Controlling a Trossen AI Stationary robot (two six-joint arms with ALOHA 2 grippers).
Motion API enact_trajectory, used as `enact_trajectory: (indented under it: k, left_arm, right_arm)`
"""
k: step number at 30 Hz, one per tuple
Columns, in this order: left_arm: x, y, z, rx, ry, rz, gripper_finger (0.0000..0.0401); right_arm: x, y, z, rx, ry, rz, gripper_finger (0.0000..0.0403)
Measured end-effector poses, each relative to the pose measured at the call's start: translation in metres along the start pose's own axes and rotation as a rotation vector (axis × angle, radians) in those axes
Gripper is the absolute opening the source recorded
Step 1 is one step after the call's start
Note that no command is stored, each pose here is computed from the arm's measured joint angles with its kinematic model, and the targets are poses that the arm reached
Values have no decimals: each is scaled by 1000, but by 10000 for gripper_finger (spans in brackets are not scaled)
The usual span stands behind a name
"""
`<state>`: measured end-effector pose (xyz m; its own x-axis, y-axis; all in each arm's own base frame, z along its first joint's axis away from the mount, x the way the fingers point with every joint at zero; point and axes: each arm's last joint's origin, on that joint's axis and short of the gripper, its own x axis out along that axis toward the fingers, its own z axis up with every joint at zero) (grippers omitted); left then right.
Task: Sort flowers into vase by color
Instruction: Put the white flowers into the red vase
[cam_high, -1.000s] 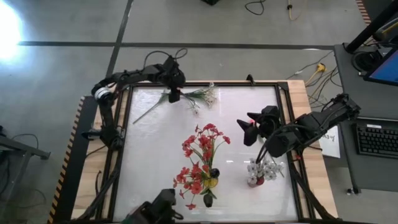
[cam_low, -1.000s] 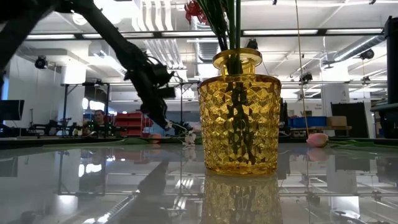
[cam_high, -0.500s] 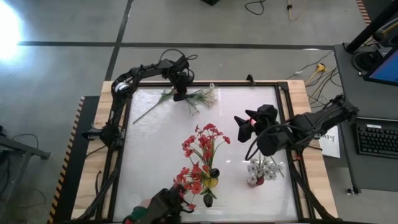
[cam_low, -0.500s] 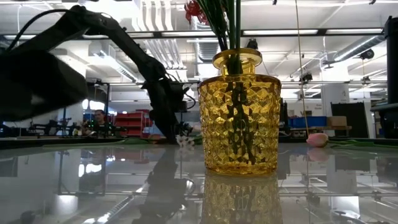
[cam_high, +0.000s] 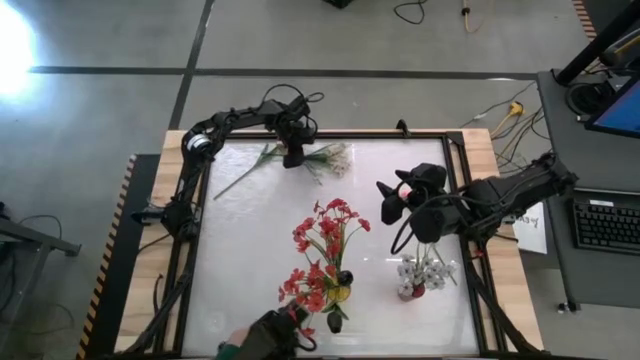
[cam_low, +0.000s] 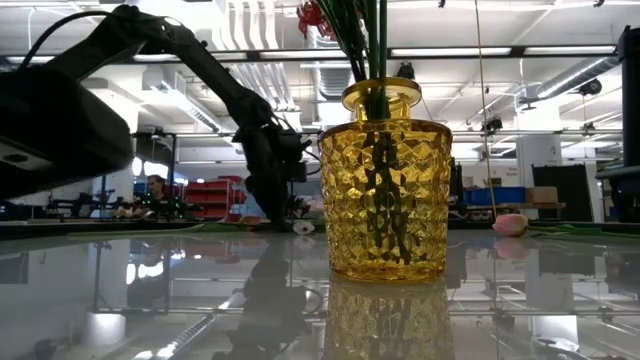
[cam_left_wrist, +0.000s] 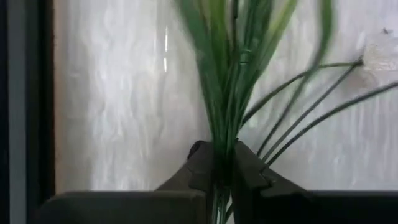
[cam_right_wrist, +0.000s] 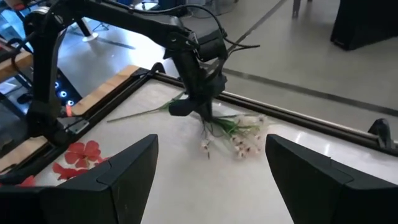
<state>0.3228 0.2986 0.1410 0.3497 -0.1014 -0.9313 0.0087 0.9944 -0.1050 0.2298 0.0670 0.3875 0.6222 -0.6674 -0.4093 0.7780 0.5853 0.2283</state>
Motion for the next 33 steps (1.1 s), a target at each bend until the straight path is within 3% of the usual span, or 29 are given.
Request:
enact_trajectory:
  k: [4, 7, 11, 16, 21, 27, 33]
  left_arm:
    - [-10, -4, -3, -71, 19, -21, 8]
    - [-33, -12, 0, -73, 6, -10, 2]
    - [-79, -25, 8, -69, -68, 52, 1]
    - [-155, -52, 16, -59, -242, 194, 0]
    - [-225, -88, 16, -91, -461, 288, 0]
    - [-282, -149, 23, -103, -741, 242, 0]
    - [-318, -216, 39, -76, -1011, 171, 0]
  right_arm:
    - [-4, -5, 6, -16, -9, 11, 288]
    - [-8, -10, 11, -30, -16, 21, 288]
    - [-10, -17, 17, -58, -27, 22, 288]
    - [-13, -23, 25, -111, -42, 35, 288]
    - [-12, -22, 31, -263, -7, 112, 288]
    - [6, -14, 43, -464, 90, 389, 288]
    - [23, 1, 58, -563, -65, 490, 288]
